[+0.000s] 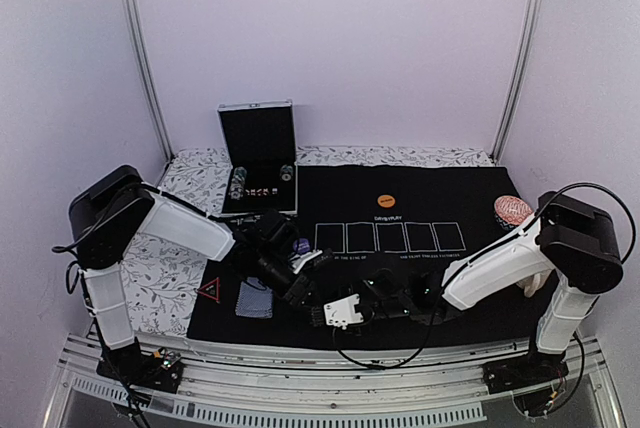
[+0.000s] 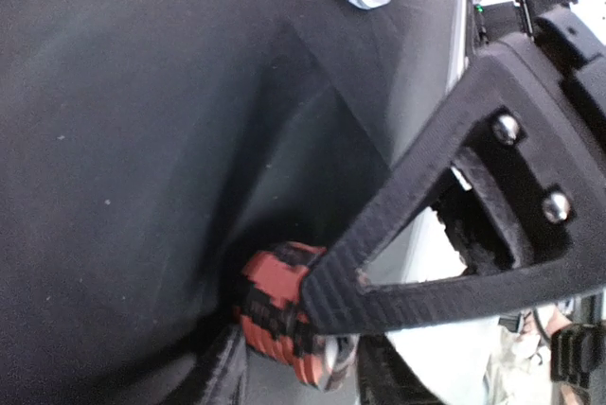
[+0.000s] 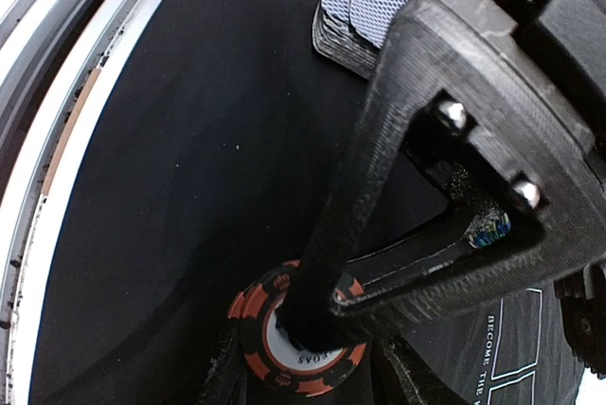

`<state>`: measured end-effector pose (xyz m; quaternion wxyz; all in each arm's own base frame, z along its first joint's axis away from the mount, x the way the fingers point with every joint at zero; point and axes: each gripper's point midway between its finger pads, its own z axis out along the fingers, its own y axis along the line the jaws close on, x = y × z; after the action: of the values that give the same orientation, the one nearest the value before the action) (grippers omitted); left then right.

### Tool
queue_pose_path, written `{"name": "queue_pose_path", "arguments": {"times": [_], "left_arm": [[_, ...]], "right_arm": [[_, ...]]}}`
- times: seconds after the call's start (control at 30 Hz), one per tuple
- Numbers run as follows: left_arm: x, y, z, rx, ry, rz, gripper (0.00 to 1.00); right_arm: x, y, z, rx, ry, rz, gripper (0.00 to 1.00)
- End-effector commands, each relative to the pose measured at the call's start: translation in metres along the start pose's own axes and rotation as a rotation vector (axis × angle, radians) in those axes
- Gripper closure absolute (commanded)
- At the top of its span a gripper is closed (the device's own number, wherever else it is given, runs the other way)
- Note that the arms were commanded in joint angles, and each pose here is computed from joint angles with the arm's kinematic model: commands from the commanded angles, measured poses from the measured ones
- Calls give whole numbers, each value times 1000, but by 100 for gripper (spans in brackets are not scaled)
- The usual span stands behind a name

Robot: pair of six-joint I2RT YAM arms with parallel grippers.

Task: Distribute texas hold em gaming equipment
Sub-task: Place the poker chips pile on the poker table mat.

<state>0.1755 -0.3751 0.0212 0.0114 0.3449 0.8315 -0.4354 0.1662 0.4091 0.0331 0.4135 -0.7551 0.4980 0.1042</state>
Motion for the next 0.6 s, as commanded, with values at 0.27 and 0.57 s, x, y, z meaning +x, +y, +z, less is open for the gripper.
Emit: {"name": "queue_pose_path", "arguments": {"times": [0.27, 0.57], "left_arm": [[0, 27, -4, -117, 10, -24, 49], [-19, 4, -21, -101, -46, 58, 36]], "right_arm": [[-2, -9, -3, 1, 37, 51, 34], [-34, -22, -31, 4, -76, 152, 1]]}}
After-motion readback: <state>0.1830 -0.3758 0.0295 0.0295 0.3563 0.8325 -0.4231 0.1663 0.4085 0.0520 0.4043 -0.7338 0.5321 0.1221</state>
